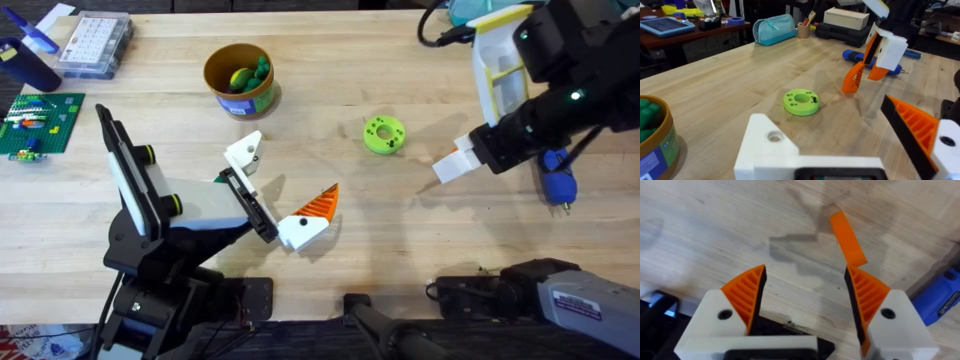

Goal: Pick up the gripper from the table and insert it into the empty holder that is missing its gripper. Then pick up a screw, insert it into the mounting hole, and use the screwdriver to tighten it. Finally, clean up the table by picking up the vegetable and placing it into the bucket.

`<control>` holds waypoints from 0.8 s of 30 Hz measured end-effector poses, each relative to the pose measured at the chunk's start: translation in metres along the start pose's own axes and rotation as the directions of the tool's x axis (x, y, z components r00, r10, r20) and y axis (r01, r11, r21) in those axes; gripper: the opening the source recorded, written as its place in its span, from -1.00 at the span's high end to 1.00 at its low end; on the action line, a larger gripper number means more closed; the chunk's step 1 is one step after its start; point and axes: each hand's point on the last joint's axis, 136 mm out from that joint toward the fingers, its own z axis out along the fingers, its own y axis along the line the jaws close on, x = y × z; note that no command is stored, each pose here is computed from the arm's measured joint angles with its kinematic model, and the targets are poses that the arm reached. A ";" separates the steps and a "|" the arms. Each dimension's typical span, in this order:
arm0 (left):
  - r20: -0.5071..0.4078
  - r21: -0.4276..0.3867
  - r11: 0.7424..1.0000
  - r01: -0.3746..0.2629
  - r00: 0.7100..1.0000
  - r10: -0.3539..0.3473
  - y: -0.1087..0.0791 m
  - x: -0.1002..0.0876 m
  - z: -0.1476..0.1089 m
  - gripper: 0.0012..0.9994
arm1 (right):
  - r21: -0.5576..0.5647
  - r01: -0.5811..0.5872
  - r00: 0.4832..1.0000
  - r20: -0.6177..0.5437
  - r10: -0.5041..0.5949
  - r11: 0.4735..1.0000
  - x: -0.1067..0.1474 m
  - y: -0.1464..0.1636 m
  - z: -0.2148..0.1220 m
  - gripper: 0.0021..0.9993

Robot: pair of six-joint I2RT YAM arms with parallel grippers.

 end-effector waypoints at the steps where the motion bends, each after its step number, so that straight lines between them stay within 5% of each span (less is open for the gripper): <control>1: -0.002 -0.001 1.000 0.002 1.000 -0.002 0.000 0.000 0.000 -0.98 | -0.001 0.005 1.000 -0.005 -0.005 1.000 0.000 0.000 0.001 -0.81; 7: -0.007 -0.007 1.000 0.006 1.000 -0.006 0.001 0.002 0.000 -0.98 | -0.040 0.005 1.000 -0.005 -0.005 0.999 -0.004 0.006 -0.003 -0.81; 9: -0.007 -0.009 1.000 0.006 1.000 -0.006 0.002 0.002 0.000 -0.98 | -0.029 0.022 0.991 0.134 -0.018 0.999 -0.035 0.006 -0.034 -0.81; 13: -0.007 -0.009 1.000 0.006 1.000 -0.006 0.002 0.002 0.000 -0.98 | 0.011 0.053 0.968 0.244 -0.054 0.999 -0.042 0.005 -0.065 -0.81; 20: -0.010 -0.009 1.000 0.008 1.000 -0.008 0.002 0.002 0.000 -0.98 | 0.191 0.050 0.984 0.161 -0.082 0.980 -0.032 -0.027 -0.062 -0.81; 24: -0.010 -0.009 1.000 0.009 1.000 -0.009 0.002 0.002 0.000 -0.98 | 0.243 0.176 0.982 0.021 -0.187 0.954 -0.014 -0.037 -0.056 -0.81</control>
